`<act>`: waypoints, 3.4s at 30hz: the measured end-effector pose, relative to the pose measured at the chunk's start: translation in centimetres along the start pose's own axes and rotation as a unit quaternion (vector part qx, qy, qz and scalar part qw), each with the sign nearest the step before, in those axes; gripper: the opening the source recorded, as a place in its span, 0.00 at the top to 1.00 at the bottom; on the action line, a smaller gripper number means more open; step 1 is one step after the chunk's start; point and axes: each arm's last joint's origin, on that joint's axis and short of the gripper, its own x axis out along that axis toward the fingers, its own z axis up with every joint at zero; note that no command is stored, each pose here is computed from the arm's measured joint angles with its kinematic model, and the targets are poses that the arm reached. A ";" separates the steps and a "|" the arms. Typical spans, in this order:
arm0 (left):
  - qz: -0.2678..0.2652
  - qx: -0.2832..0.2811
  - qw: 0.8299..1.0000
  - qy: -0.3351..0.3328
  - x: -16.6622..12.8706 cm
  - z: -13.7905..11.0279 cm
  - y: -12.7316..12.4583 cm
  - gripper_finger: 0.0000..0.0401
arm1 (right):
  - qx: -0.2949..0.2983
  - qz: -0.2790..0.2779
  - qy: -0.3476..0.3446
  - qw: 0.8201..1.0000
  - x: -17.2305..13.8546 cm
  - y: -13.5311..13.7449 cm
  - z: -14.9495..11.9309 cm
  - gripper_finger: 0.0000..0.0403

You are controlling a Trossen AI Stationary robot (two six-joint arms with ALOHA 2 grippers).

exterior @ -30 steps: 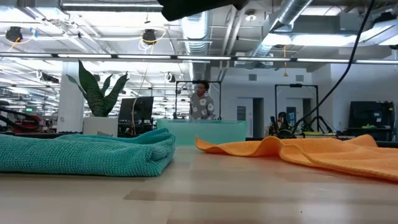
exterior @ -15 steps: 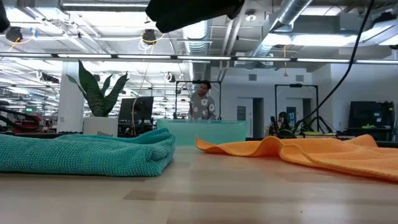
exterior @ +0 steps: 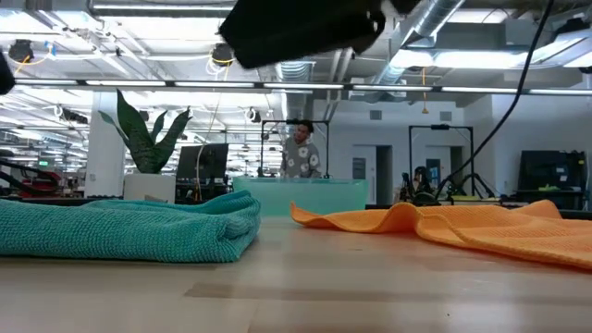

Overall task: Roll microfiber towels into tight, uniform cylinder then place into a basket
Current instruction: Roll the blue microfiber cloth

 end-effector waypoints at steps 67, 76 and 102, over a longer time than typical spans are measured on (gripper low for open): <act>0.014 -0.163 0.987 0.002 6.3 -5.6 1.4 1.00 | 0.139 0.074 0.001 0.988 8.5 -3.4 -6.9 0.96; 0.015 -0.155 0.987 -0.026 4.3 -4.7 2.0 1.00 | 0.139 0.075 0.003 0.987 8.5 -3.4 -6.9 0.95; -0.024 -0.111 0.990 -0.088 -1.2 -3.3 4.0 0.76 | 0.135 0.125 0.001 0.983 7.8 -3.4 -4.5 0.59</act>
